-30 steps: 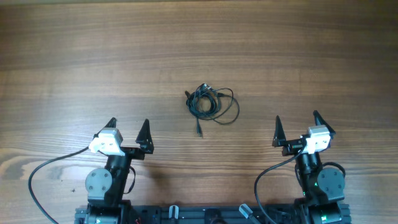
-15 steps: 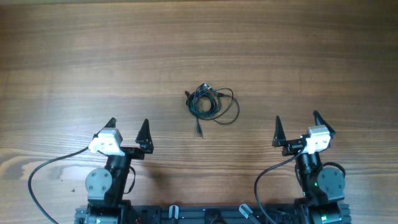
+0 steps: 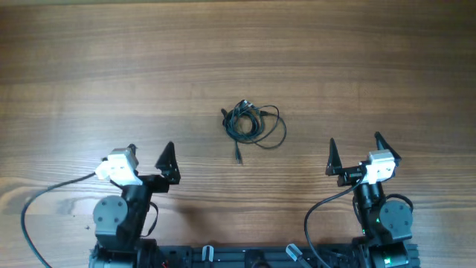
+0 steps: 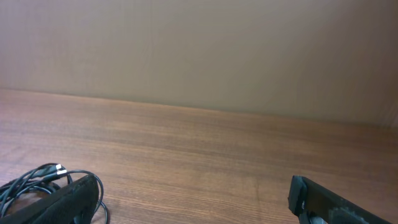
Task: Untangle cables
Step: 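Move the left gripper toward the black cable bundle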
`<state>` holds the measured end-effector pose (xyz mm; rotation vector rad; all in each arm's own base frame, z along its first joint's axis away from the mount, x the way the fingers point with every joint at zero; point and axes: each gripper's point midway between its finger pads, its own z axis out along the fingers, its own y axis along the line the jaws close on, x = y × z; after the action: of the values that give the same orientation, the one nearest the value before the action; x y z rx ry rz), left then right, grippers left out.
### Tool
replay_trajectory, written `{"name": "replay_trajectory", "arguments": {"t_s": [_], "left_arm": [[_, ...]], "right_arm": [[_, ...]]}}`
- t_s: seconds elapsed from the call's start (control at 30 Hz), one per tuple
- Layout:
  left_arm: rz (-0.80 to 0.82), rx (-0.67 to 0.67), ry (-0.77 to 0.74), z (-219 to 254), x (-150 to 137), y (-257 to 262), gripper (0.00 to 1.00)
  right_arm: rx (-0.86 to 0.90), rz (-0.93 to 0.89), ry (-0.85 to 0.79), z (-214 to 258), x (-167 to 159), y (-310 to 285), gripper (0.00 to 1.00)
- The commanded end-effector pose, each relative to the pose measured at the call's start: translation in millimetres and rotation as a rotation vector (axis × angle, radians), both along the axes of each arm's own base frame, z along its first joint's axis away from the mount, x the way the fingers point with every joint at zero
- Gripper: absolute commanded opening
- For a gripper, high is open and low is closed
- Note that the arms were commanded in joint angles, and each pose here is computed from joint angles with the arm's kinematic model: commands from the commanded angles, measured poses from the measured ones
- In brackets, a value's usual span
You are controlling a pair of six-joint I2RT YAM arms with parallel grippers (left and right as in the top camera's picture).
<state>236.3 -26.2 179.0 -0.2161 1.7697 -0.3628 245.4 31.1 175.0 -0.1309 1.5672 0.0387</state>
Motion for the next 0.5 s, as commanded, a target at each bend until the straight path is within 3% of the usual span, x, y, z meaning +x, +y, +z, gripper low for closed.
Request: {"name": "replay_trajectory", "arguments": {"t_s": [0.0,0.13,0.23,0.47], "left_arm": [[0.017,-0.002,0.059,23.1,9.5,2.3,1.00],[0.005,0.007,0.247,42.3,23.3,-0.8,1.00],[-0.064,-0.012,0.434,45.0,12.2,-13.0,1.00],[-0.080,-0.018,0.538,26.4,6.0,-16.0,1.00]], "right_arm": [[-0.016,0.011,-0.016,2.8,-0.7,1.5,1.00],[-0.016,0.011,-0.016,2.8,-0.7,1.5,1.00],[-0.015,0.011,-0.016,2.8,-0.7,1.5,1.00],[-0.016,0.011,-0.016,2.8,-0.7,1.5,1.00]]}}
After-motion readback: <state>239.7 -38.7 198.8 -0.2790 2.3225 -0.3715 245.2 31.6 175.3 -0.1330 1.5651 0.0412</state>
